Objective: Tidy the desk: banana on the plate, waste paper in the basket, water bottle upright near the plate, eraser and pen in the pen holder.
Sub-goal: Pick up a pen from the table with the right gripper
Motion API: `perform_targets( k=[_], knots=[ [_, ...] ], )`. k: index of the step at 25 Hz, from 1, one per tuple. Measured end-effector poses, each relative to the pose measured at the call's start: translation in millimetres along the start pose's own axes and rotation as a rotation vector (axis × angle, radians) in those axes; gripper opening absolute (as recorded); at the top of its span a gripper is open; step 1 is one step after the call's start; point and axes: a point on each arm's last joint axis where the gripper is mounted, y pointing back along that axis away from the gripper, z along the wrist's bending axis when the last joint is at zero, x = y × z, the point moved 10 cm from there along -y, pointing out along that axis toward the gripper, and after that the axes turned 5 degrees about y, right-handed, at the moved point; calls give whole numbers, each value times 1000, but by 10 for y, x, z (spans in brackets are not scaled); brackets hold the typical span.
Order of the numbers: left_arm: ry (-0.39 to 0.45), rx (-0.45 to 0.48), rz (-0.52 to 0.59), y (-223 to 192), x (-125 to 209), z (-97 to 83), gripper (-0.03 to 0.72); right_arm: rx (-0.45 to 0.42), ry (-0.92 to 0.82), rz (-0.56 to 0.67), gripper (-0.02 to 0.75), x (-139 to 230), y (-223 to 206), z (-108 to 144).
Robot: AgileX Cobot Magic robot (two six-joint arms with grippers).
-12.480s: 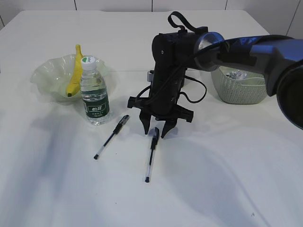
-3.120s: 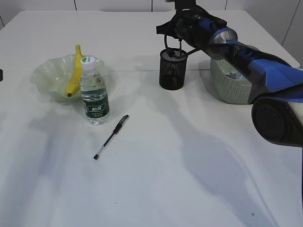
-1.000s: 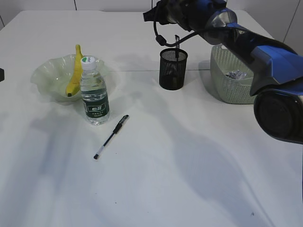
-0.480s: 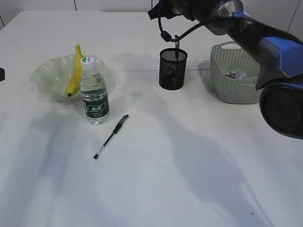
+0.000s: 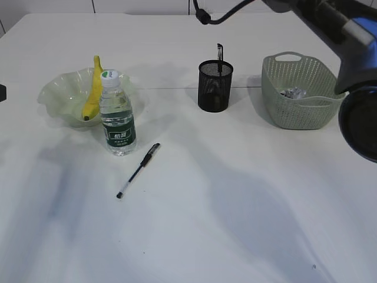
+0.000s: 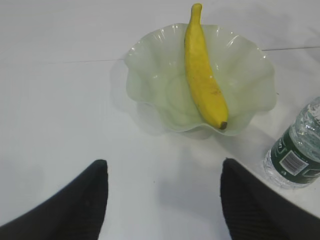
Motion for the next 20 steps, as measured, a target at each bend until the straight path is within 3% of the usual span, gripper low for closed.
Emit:
perform_targets(
  k=[12,20],
  knots=[
    [0,2,0,0,0,-3,496,-25,28,-106,232,-732,825,-410],
    [-2,3,0,0,-1,-6,496,-2,4,-222,232,-1222,1663,-1011]
  ],
)
